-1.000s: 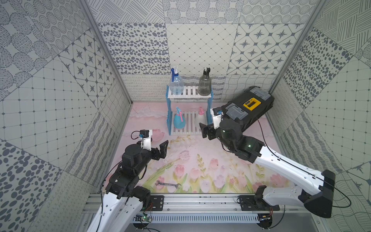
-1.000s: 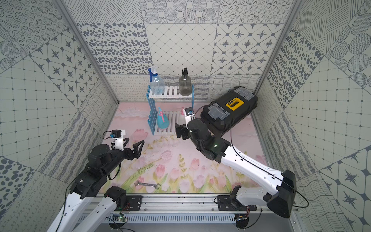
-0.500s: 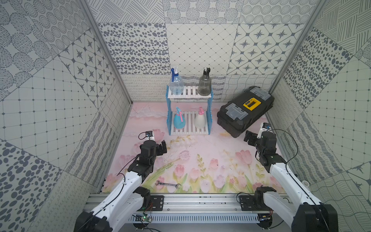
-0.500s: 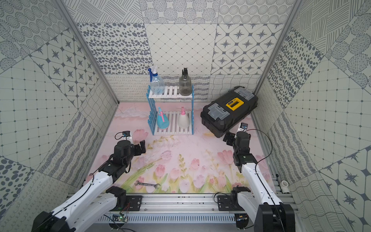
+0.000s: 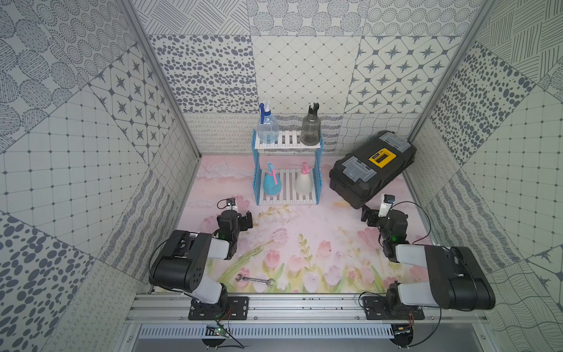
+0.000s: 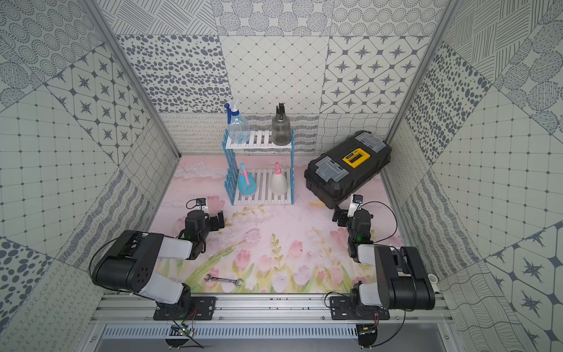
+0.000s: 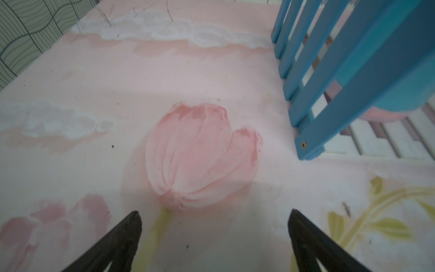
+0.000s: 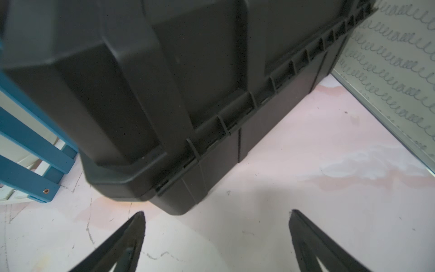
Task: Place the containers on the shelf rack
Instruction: Reset both arms
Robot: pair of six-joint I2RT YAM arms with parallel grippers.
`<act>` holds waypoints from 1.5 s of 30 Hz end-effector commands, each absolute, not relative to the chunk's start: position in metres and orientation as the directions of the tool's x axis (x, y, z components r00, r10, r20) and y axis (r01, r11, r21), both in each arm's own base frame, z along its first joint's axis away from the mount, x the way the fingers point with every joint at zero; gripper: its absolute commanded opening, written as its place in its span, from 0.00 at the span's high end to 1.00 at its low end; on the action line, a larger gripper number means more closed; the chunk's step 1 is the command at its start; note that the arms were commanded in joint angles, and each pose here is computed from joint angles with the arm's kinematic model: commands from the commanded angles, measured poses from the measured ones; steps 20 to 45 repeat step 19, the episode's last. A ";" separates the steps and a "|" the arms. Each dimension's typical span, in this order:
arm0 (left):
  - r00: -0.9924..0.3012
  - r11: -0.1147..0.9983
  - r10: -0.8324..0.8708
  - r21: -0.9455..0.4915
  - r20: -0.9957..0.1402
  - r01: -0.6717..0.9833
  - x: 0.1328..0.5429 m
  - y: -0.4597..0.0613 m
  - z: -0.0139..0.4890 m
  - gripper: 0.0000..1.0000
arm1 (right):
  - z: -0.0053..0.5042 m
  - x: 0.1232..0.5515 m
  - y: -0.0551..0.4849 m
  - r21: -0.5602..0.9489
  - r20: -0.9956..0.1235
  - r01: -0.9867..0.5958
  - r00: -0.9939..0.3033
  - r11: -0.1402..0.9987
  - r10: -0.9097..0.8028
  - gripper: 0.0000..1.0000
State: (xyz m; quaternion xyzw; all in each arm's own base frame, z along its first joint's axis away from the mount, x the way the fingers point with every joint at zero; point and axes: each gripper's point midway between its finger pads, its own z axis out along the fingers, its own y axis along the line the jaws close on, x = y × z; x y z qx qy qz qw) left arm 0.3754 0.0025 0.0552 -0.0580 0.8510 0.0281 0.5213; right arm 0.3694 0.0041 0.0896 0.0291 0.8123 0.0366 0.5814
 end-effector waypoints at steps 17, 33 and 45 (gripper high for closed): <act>-0.381 0.999 -0.035 -0.043 -0.924 0.012 0.398 -0.016 0.080 0.01 | 0.108 0.406 0.010 0.050 -0.961 -0.034 -0.272 0.998 0.039 0.03; -0.382 0.999 -0.035 -0.043 -0.924 0.012 0.398 -0.016 0.080 0.01 | 0.108 0.406 0.011 0.051 -0.962 -0.038 -0.272 0.998 0.039 0.03; -0.382 0.999 -0.035 -0.043 -0.924 0.012 0.398 -0.016 0.080 0.01 | 0.108 0.406 0.011 0.051 -0.962 -0.038 -0.272 0.998 0.039 0.03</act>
